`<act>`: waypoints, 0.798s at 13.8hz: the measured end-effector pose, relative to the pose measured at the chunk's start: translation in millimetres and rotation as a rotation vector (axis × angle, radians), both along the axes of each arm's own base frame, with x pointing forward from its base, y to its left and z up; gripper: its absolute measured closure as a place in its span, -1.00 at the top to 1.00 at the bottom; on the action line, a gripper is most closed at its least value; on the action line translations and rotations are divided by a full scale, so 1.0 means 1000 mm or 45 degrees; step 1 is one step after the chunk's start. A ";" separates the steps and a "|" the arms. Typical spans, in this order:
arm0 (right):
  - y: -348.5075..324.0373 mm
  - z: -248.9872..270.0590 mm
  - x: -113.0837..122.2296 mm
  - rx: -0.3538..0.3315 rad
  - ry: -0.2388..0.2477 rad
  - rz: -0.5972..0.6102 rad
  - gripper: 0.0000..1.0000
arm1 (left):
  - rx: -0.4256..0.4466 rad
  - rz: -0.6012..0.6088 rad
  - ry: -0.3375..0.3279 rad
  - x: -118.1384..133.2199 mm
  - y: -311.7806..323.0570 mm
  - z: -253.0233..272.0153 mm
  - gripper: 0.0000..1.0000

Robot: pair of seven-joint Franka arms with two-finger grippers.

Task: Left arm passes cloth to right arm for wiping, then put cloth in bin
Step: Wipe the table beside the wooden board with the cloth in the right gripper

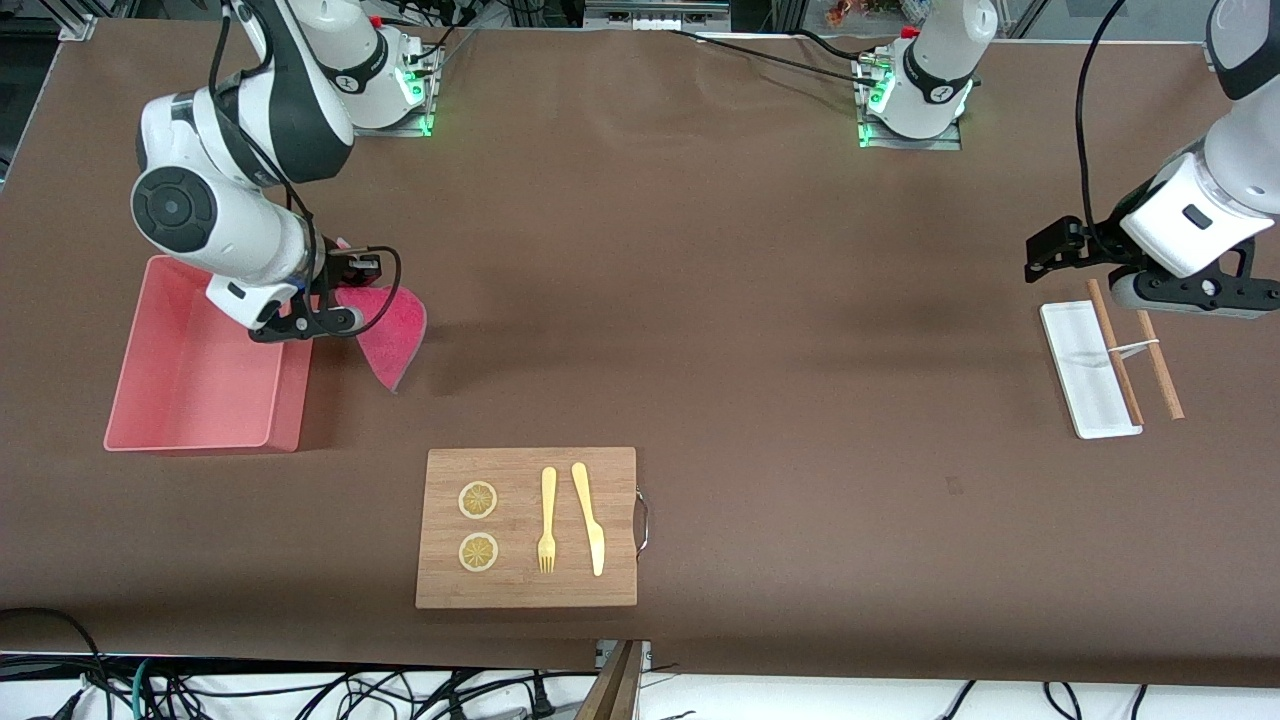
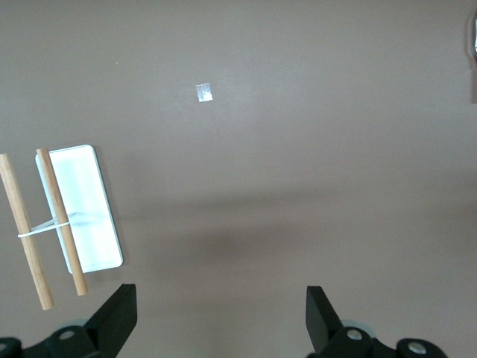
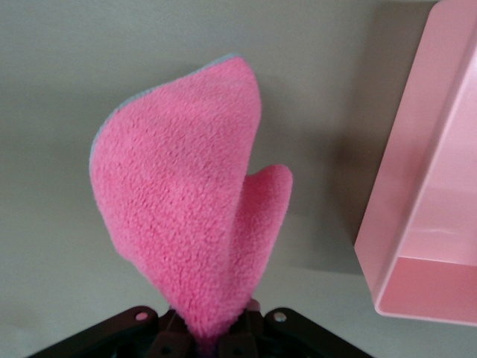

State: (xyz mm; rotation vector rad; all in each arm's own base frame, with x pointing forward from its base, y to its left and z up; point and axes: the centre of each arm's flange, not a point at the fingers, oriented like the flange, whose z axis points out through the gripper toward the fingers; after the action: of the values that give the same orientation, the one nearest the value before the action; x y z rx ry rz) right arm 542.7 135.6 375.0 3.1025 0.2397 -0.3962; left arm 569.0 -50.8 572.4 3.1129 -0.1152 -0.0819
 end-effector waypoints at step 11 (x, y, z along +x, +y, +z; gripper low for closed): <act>-0.038 -0.158 0.036 -0.008 -0.024 -0.096 -0.96 | -0.002 -0.011 -0.012 0.000 -0.005 0.004 1.00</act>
State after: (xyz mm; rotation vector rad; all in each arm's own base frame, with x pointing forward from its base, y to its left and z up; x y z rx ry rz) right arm 578.7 97.3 216.8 3.1147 0.1218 -0.3677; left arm 569.3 -55.5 576.7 3.1120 -0.1284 -0.0677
